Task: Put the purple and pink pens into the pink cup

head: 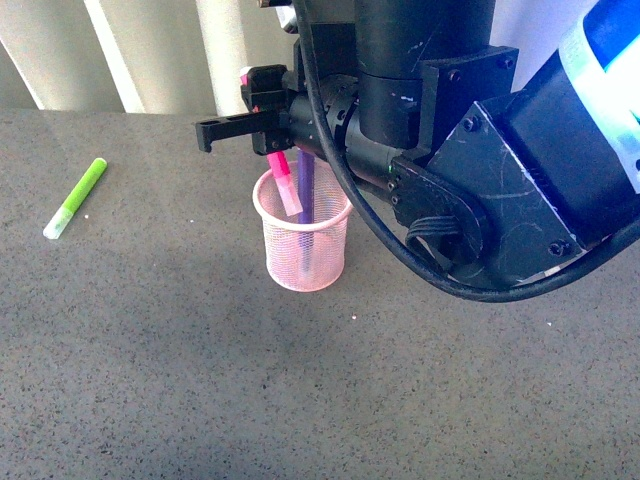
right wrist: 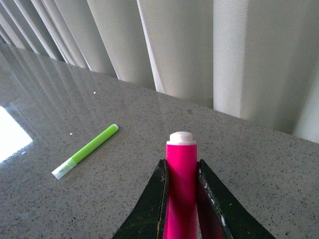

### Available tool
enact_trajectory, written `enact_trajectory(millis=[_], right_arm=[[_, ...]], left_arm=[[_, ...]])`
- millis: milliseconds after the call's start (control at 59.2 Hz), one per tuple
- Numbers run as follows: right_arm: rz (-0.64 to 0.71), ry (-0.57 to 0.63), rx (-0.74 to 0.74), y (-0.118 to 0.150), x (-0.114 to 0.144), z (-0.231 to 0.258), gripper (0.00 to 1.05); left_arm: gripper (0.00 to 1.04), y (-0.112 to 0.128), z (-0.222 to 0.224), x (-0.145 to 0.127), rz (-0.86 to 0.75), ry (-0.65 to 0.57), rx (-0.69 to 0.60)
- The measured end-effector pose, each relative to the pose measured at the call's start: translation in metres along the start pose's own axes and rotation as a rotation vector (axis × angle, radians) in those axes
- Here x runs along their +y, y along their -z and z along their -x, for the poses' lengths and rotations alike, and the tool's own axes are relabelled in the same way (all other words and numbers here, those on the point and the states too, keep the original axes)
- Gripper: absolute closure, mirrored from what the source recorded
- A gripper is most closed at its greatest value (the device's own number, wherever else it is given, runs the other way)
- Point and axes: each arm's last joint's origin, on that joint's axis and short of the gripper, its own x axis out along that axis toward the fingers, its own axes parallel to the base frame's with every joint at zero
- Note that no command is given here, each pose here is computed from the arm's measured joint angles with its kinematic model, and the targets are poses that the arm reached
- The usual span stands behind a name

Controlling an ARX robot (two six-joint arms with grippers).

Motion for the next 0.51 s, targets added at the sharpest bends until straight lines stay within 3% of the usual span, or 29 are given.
enact_trajectory(millis=[85,372,507], right_arm=[[0.007,0.0,-0.002,-0.001,0.0,0.0,0.89],[0.007,0.016,-0.005,-0.002,-0.007,0.001,0.37],[-0.006,0.059,-0.024,-0.006,-0.016,0.007,0.07]], left_arm=[[0.07,0.0,0.0,0.0,0.0,0.0,0.0],[0.07,0.0,0.0,0.0,0.0,0.0,0.0],[0.07,0.0,0.0,0.0,0.0,0.0,0.0]])
